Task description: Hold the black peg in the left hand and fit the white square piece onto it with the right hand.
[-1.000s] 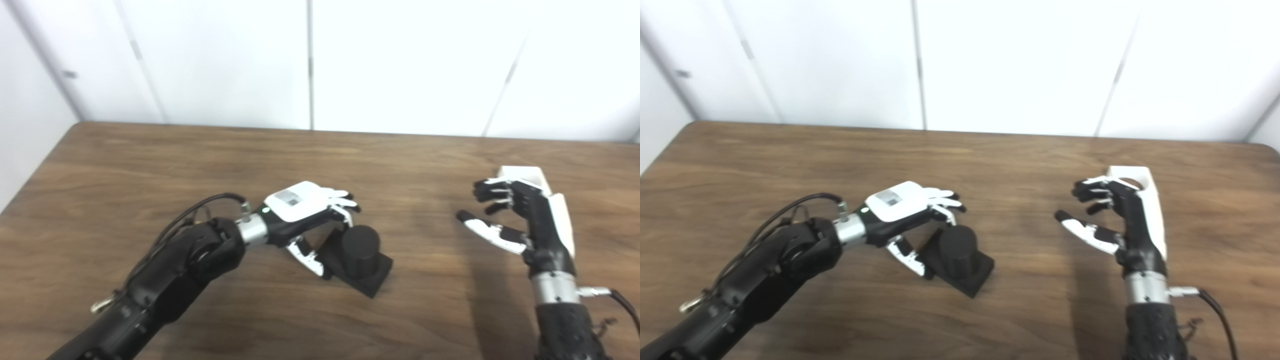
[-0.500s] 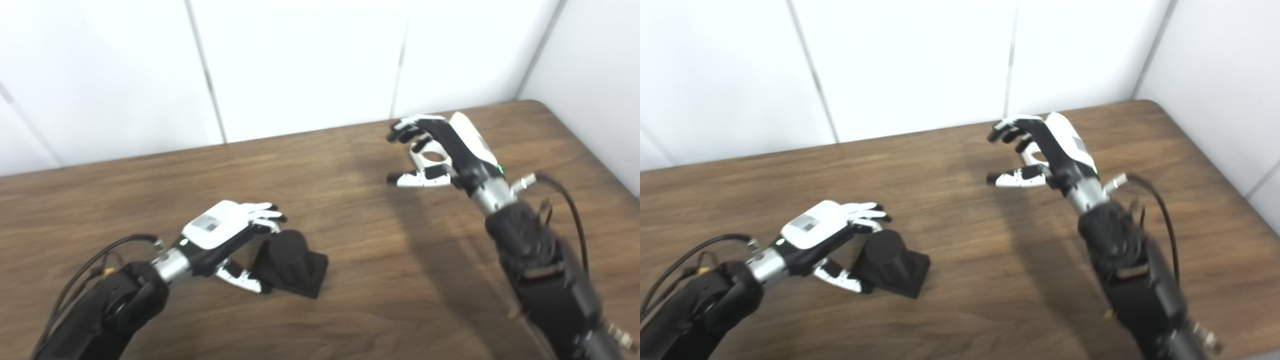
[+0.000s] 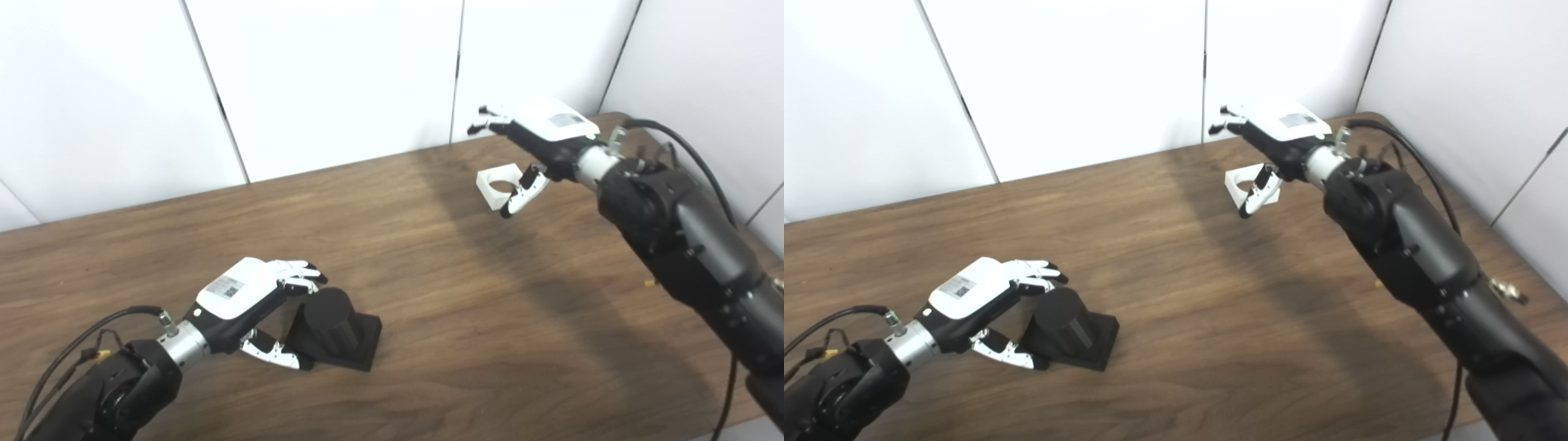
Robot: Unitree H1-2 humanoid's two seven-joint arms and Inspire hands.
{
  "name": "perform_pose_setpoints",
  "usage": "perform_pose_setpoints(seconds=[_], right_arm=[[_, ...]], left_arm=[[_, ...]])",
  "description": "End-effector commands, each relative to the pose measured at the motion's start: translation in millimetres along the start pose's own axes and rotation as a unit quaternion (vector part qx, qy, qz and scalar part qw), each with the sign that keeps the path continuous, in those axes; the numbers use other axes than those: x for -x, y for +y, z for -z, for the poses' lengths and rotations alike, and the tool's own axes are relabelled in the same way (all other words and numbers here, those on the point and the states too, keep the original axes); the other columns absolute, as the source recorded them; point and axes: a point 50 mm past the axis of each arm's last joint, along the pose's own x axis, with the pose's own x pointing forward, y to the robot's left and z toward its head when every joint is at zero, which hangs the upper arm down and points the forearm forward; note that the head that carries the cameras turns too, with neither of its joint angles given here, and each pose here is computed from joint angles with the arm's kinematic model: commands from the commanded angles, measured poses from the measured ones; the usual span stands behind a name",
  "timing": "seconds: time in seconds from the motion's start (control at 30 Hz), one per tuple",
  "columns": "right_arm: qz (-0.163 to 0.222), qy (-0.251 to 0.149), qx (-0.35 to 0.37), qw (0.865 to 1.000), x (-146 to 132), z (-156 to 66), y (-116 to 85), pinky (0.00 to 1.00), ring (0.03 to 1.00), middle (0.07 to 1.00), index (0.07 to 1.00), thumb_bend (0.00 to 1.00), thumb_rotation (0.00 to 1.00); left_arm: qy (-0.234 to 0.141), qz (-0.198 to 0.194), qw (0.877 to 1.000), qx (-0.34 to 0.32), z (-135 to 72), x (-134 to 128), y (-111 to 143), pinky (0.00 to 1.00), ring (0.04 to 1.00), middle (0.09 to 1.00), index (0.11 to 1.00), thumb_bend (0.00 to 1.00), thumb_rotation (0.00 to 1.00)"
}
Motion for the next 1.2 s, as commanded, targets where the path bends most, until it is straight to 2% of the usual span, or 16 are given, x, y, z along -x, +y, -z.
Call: perform_pose_setpoints(seconds=[0.0, 0.17, 0.43, 0.7, 1.0, 1.17], right_arm=[[0.018, 0.018, 0.038, 0.999, -7.8, 9.0, -31.8, 0.84, 0.957, 0.97, 0.897, 0.89, 0.15], [-0.021, 0.049, 0.091, 0.994, -27.4, 14.5, -34.0, 0.85, 0.964, 0.973, 0.925, 0.92, 0.13], [-0.048, 0.083, 0.132, 0.987, -55.8, 17.0, -34.5, 0.86, 0.978, 0.978, 0.93, 0.92, 0.14], [-0.067, 0.103, 0.128, 0.984, -79.0, 19.2, -27.1, 0.85, 0.976, 0.974, 0.933, 0.9, 0.14], [-0.083, 0.108, 0.106, 0.985, -95.7, 22.7, -7.0, 0.82, 0.939, 0.955, 0.911, 0.87, 0.11], [-0.096, 0.109, 0.107, 0.984, -103.0, 20.9, 4.3, 0.8, 0.923, 0.949, 0.901, 0.87, 0.13]], left_arm=[[0.009, 0.074, 0.997, -0.011, 6.3, 22.4, -26.4, 0.83, 0.87, 0.83, 0.488, 0.52, 0.05], [0.009, 0.074, 0.997, -0.005, 5.3, 24.8, -28.1, 0.82, 0.872, 0.834, 0.488, 0.52, 0.05], [0.007, 0.075, 0.997, 0.001, 3.9, 23.7, -28.6, 0.82, 0.876, 0.835, 0.487, 0.52, 0.05], [0.006, 0.074, 0.997, -0.002, 2.8, 22.5, -27.7, 0.82, 0.875, 0.836, 0.488, 0.52, 0.05], [0.008, 0.07, 0.998, 0.0, 3.0, 27.2, -27.6, 0.82, 0.88, 0.838, 0.488, 0.52, 0.05], [0.009, 0.073, 0.997, 0.003, 2.3, 27.8, -27.2, 0.83, 0.882, 0.84, 0.488, 0.52, 0.05]])
